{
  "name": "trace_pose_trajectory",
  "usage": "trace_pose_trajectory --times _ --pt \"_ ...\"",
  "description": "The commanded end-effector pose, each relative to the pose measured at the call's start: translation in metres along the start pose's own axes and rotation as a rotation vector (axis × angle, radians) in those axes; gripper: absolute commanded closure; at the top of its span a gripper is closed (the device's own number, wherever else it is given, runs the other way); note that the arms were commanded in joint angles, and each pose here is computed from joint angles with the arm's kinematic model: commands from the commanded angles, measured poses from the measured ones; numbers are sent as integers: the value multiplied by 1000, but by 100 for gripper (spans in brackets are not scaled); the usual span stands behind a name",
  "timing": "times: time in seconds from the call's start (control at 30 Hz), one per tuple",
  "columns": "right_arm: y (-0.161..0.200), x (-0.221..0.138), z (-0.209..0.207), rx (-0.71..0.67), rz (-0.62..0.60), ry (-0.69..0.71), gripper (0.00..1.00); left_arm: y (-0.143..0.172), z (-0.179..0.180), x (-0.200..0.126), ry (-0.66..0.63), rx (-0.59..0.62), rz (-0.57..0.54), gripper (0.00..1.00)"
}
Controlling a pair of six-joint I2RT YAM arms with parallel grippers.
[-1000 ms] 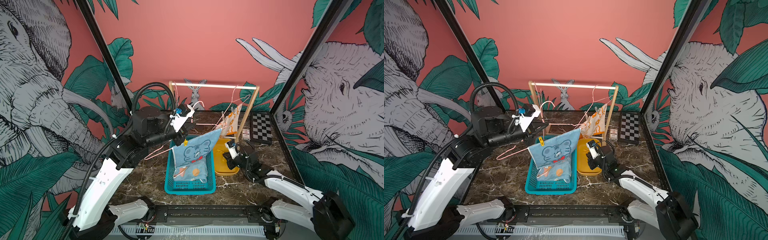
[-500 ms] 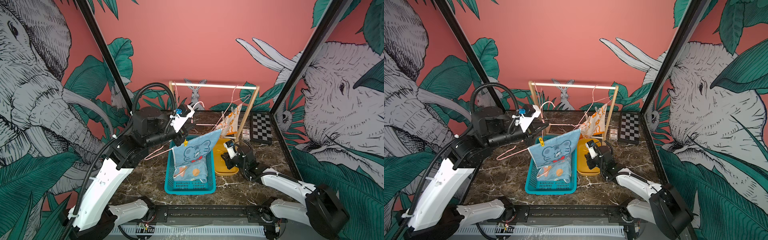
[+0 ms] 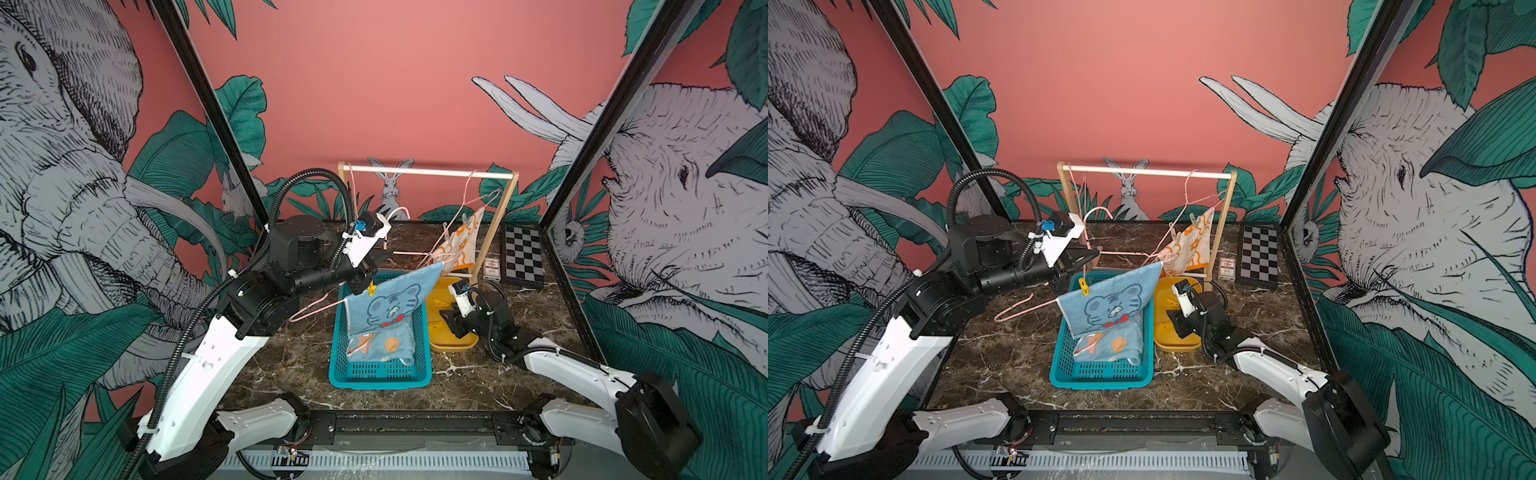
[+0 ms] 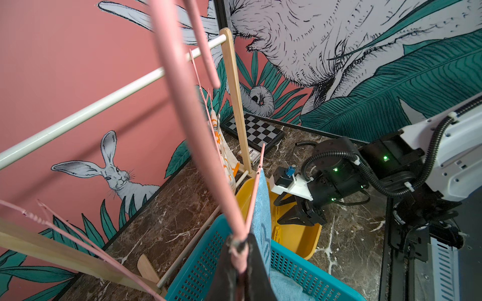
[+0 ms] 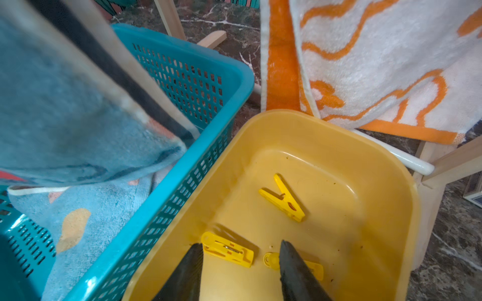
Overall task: Remove the clothespins securing towels to the hanger
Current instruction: Place the clothespin in the storage box.
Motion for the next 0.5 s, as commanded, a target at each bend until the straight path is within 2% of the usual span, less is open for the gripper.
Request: trace_pose_trajectory --times 0.0,0.2,0.47 --pt "-11 -16 6 -40 -59 -49 51 -8 2 -10 -42 4 -58 100" --pt "-31 -54 32 -159 -168 -258 46 -5 8 -3 -93 -20 -29 100" --pt "-68 -93 69 -319 -252 -518 44 -6 4 4 -22 -21 -52 100"
Point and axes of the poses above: each gripper's point midway between its finger pads, its own x axis out along the fingers, its own z axis along the line the jaws close on, y = z × x, the point moved 9 cm from there along -x, back along the fingers, and after that the axes turned 14 degrees about x, right-handed, at the moved point
